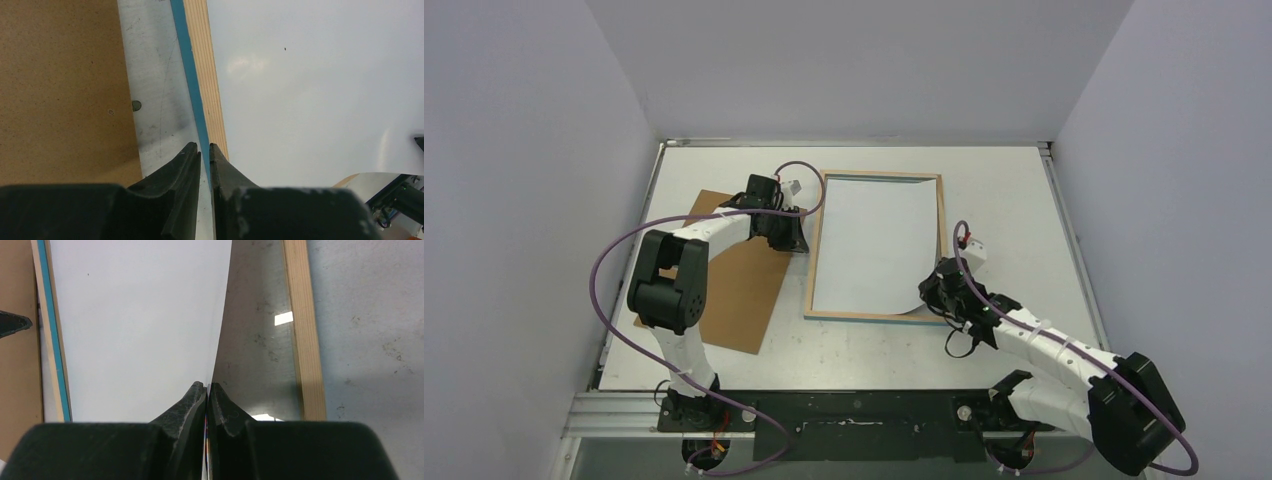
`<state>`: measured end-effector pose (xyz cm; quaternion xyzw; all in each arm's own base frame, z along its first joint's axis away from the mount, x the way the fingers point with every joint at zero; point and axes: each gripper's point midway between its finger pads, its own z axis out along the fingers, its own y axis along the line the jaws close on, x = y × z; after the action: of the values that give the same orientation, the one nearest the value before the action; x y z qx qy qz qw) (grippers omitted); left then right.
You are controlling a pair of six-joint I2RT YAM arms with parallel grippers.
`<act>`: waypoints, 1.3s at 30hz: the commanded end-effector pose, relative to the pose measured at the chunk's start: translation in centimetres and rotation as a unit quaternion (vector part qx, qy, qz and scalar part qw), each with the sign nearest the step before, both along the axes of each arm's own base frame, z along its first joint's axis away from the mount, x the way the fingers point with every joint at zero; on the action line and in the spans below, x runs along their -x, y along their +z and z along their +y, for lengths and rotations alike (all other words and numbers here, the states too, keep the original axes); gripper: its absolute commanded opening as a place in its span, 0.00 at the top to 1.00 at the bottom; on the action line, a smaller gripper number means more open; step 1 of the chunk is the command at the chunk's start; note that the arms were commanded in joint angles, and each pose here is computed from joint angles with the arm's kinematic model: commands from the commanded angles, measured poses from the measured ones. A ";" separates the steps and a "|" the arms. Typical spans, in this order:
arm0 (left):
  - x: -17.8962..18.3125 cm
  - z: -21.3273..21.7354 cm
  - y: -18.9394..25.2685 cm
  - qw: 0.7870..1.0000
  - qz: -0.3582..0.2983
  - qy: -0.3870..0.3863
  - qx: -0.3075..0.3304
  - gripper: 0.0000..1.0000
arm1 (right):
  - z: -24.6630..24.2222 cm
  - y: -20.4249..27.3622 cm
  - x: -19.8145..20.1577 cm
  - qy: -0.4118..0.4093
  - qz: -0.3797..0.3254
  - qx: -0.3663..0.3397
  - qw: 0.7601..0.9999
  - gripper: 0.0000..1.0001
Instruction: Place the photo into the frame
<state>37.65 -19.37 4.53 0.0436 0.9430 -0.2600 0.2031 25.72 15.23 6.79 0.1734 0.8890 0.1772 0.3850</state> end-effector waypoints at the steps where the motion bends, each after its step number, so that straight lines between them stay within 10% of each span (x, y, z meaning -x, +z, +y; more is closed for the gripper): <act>1: -1.1 -0.4 1.0 1.000 -0.024 -0.009 0.007 0.88 | 0.9 1.4 -1.3 0.016 -0.028 -0.011 0.999 0.93; 39: -1.1 -0.9 1.9 0.999 -0.027 -0.017 0.021 0.91 | 0.5 0.5 -2.5 0.052 -0.010 0.028 0.998 0.68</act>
<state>37.59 -19.60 4.74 0.0472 0.9412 -0.2669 0.2016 26.22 15.14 5.03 0.1167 0.9132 0.1585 0.3568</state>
